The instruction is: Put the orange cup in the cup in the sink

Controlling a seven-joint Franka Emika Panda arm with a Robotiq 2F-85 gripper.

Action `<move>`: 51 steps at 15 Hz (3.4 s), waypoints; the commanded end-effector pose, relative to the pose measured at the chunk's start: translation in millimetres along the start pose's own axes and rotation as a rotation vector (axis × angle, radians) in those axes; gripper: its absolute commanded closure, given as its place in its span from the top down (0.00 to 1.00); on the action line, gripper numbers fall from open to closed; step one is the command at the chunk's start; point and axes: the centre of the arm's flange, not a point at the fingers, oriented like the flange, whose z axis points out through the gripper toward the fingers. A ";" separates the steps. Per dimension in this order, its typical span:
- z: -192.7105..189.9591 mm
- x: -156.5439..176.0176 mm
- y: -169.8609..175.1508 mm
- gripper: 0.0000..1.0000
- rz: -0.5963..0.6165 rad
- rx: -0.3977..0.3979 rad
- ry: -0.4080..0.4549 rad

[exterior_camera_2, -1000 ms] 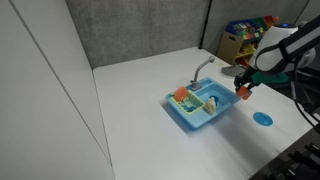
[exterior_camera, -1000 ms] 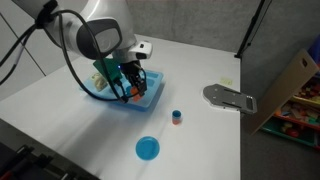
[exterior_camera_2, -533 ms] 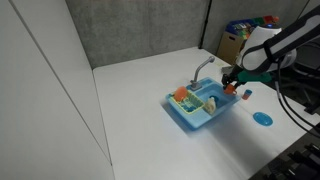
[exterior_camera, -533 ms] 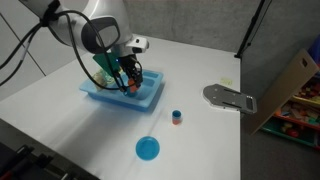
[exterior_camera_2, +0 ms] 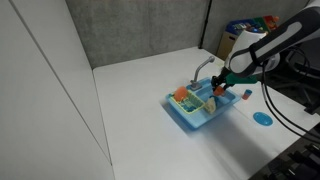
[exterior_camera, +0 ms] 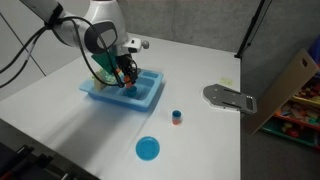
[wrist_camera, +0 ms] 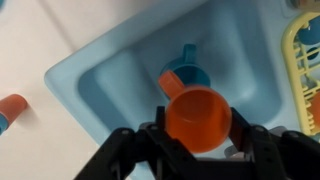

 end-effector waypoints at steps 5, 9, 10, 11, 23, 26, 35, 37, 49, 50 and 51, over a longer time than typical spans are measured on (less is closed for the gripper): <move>28.6 16.3 -9.9 0.36 0.016 -0.009 -0.008; 31.5 17.8 -6.4 0.36 0.016 -0.016 -0.010; 29.7 16.9 -5.3 0.40 0.013 -0.017 -0.011; 28.1 16.0 -4.6 0.85 0.010 -0.016 -0.010; -68.4 14.3 12.2 1.00 0.014 0.001 -0.023; -99.3 13.8 22.2 1.00 0.013 -0.022 -0.063; -213.1 -22.2 34.4 1.00 -0.168 -0.071 -0.154; -235.8 -34.5 32.9 1.00 -0.210 -0.085 -0.175; -325.3 -93.5 33.3 1.00 -0.385 -0.139 -0.210; -326.0 -96.0 32.6 1.00 -0.402 -0.137 -0.212; -326.0 -98.7 32.2 1.00 -0.424 -0.135 -0.217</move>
